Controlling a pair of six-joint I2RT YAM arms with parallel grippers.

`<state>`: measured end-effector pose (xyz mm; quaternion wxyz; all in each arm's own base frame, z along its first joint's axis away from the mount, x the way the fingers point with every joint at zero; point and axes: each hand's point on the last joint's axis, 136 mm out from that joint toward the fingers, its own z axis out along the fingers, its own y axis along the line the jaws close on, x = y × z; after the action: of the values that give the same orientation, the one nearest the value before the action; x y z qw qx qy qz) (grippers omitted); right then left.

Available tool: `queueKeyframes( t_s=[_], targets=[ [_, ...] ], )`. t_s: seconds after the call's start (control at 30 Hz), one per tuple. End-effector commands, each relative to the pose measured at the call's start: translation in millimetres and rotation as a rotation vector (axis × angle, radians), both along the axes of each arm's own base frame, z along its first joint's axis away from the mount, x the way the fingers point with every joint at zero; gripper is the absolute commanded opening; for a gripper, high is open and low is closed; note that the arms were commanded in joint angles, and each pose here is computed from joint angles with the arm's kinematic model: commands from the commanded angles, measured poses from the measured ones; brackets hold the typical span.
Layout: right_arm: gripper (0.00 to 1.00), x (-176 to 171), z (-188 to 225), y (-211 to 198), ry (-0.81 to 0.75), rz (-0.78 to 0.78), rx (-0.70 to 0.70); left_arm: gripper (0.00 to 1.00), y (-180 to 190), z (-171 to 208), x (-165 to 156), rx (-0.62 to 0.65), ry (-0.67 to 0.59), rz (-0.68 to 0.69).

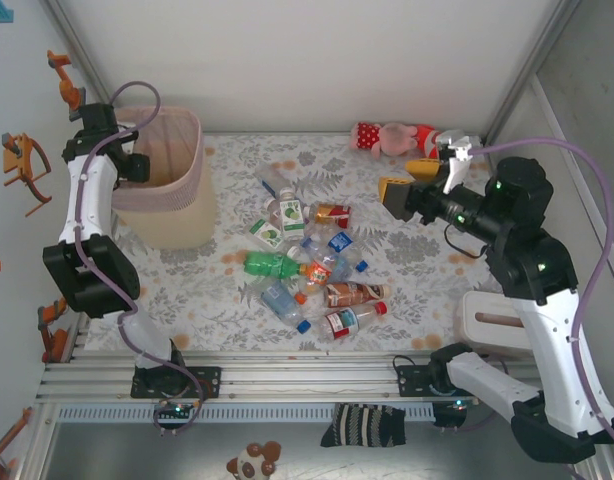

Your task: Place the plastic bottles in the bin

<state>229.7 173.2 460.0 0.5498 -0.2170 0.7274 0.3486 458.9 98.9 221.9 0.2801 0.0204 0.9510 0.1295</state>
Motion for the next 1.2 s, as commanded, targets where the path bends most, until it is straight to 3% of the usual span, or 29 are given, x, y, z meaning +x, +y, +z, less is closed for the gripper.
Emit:
queueKeyframes(
  t_s=[0.0, 0.2, 0.4, 0.7, 1.17],
  targets=[
    [0.78, -4.8, 14.0, 1.6, -0.035, 0.018, 0.024, 0.61, -1.2, -25.2, -1.7, -0.034, 0.075, -0.008],
    [0.78, -6.2, 12.0, -0.6, -0.036, 0.008, 0.023, 0.65, -7.6, -37.3, -1.4, -0.08, 0.12, -0.015],
    [0.78, -8.3, 11.8, -1.7, -0.032, 0.005, 0.025, 0.72, -11.5, -30.2, -2.2, -0.101, 0.101, -0.018],
    [0.78, -10.0, 11.0, -3.1, -0.022, -0.001, 0.036, 0.74, -18.4, -19.0, -3.2, -0.132, 0.069, -0.028],
    [0.77, -8.0, -12.8, -12.4, 0.042, -0.061, -0.012, 0.73, -59.4, 59.0, -1.1, -0.349, -0.156, -0.101]
  ],
)
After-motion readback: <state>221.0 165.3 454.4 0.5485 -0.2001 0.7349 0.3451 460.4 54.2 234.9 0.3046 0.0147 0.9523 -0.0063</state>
